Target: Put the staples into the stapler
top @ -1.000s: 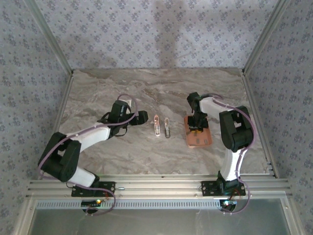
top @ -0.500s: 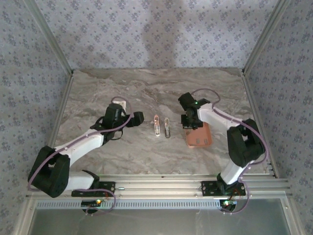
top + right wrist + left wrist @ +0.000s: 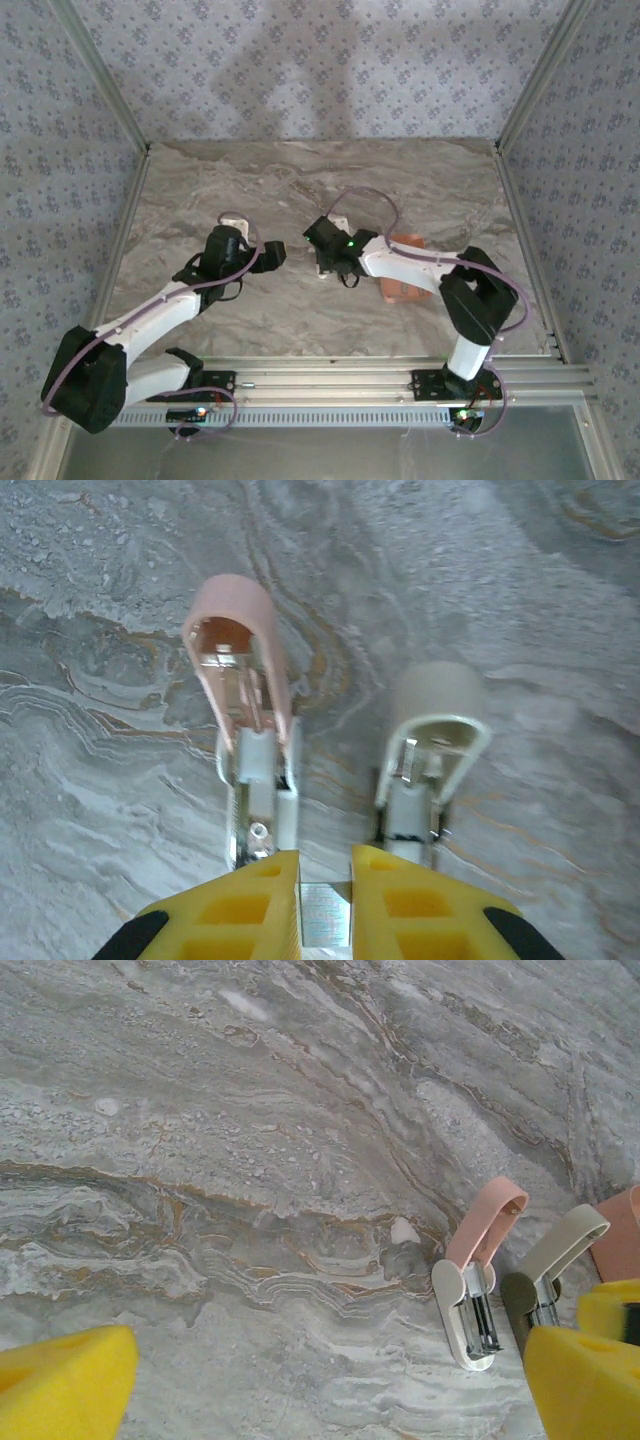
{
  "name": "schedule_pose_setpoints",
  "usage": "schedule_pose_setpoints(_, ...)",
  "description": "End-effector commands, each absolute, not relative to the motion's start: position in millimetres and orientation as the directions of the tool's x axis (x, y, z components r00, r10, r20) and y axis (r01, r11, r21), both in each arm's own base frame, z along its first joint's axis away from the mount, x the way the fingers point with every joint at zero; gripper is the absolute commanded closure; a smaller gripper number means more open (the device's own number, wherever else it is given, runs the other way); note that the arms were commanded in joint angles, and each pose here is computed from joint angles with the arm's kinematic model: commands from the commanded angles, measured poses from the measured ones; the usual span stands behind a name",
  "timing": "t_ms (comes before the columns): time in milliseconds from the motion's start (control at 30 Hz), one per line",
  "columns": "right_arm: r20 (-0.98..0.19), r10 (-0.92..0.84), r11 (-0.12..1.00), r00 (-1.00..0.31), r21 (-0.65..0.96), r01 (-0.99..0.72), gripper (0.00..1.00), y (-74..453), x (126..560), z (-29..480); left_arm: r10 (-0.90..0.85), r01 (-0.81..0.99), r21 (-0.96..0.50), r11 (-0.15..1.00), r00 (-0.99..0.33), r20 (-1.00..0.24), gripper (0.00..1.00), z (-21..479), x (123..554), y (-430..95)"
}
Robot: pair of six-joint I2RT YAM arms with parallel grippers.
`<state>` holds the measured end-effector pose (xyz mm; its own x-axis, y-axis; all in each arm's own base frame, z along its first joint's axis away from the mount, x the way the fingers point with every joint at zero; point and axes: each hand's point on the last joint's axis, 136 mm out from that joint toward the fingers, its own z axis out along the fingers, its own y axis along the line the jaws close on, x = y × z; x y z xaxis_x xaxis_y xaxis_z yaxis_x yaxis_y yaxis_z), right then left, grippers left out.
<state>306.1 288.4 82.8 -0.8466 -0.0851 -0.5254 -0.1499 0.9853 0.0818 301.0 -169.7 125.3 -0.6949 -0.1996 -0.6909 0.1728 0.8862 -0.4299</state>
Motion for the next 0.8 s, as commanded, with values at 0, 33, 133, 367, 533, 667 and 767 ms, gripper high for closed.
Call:
schedule_pose_setpoints(0,-0.557,-0.044,0.984,-0.830,0.118,-0.132,0.83,309.4,319.1,91.0,-0.187,0.168,-0.405,0.899,-0.688,-0.701,0.02,123.2,301.3,-163.6)
schedule_pose_setpoints(33,-0.550,-0.050,0.984,-0.833,0.117,-0.137,0.83,312.4,319.2,88.5,-0.187,0.167,-0.406,0.898,-0.690,-0.699,0.01,122.4,301.1,-163.7)
schedule_pose_setpoints(133,-0.538,-0.060,0.982,-0.841,0.121,-0.147,0.83,319.2,319.4,82.9,-0.189,0.163,-0.406,0.899,-0.693,-0.695,0.01,120.1,300.4,-163.2)
schedule_pose_setpoints(367,-0.512,-0.078,0.980,-0.855,0.119,-0.161,0.83,326.6,320.8,72.6,-0.184,0.162,-0.400,0.902,-0.693,-0.697,0.01,118.4,299.5,-161.8)
schedule_pose_setpoints(533,-0.495,-0.076,0.983,-0.866,0.107,-0.148,0.84,324.0,318.6,63.6,-0.185,0.162,-0.398,0.903,-0.690,-0.700,0.01,119.2,300.0,-161.4)
schedule_pose_setpoints(667,-0.487,-0.073,0.987,-0.870,0.092,-0.134,0.84,319.7,317.3,60.3,-0.185,0.165,-0.400,0.902,-0.690,-0.700,0.01,119.7,299.7,-161.9)
schedule_pose_setpoints(767,-0.484,-0.073,0.987,-0.872,0.091,-0.133,0.84,319.4,316.8,58.6,-0.185,0.165,-0.400,0.901,-0.689,-0.701,0.02,119.9,299.9,-161.8)
